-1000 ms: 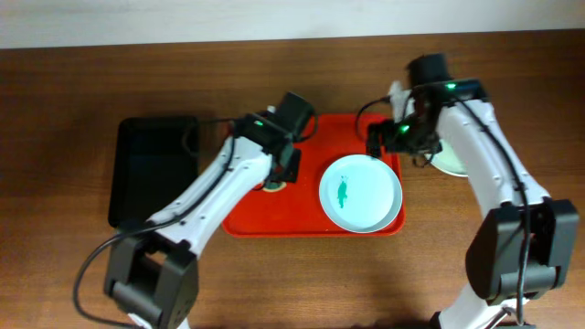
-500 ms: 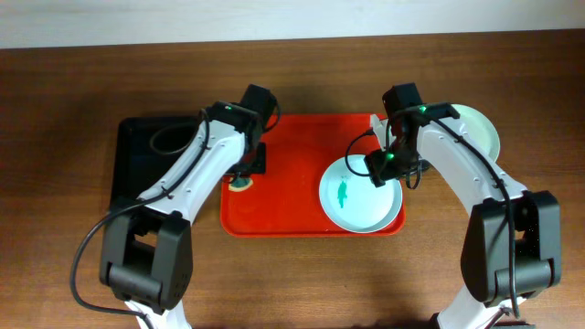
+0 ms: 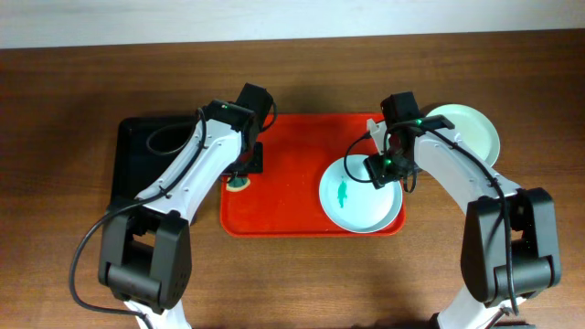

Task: Clean dirty plates on tray and stack at the side
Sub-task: 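Grasp the front plate's rim with the right gripper, bring sponge over it, then scrub the front plate with the sponge in the left gripper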

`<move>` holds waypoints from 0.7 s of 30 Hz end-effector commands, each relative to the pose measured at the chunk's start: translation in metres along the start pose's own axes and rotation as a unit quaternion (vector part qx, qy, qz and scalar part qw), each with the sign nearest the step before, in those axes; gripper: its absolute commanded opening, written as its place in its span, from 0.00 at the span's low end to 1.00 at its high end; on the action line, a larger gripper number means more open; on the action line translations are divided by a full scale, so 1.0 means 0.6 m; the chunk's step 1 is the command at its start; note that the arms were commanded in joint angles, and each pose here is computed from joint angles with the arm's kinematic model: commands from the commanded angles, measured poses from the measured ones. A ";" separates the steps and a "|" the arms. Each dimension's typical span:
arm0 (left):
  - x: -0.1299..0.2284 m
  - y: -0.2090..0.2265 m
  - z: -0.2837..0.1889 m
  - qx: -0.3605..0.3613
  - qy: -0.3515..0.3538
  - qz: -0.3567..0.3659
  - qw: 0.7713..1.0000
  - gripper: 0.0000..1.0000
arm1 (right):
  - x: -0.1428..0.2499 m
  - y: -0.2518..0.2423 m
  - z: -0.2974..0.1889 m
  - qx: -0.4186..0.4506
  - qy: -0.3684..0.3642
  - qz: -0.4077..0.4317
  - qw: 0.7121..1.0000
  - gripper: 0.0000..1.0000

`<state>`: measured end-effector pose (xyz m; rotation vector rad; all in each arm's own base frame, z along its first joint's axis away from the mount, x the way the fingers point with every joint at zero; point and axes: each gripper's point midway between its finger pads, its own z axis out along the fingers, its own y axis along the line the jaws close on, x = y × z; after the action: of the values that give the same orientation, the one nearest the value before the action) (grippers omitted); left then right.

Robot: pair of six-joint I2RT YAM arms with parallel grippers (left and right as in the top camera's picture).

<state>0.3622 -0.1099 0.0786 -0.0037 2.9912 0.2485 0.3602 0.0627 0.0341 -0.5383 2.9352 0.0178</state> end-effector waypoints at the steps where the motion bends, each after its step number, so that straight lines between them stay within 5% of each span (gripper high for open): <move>1: 0.003 -0.002 0.005 0.001 0.006 -0.003 1.000 0.00 | 0.020 -0.005 0.009 0.009 0.015 -0.003 1.000 0.67; 9: 0.003 -0.002 0.005 0.001 0.006 -0.001 1.000 0.00 | 0.047 0.014 0.022 -0.020 0.035 0.004 0.999 0.67; 15: 0.003 -0.002 0.005 0.001 0.006 -0.001 1.000 0.00 | 0.030 0.098 0.007 -0.166 0.013 0.048 0.985 0.67; 21: 0.003 -0.002 0.005 0.002 0.006 -0.001 1.000 0.00 | 0.068 0.062 0.014 -0.094 0.065 0.096 0.989 0.67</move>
<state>0.3622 -0.1099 0.0786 -0.0031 2.9912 0.2486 0.3178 0.0949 0.0217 -0.4239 3.0617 0.3786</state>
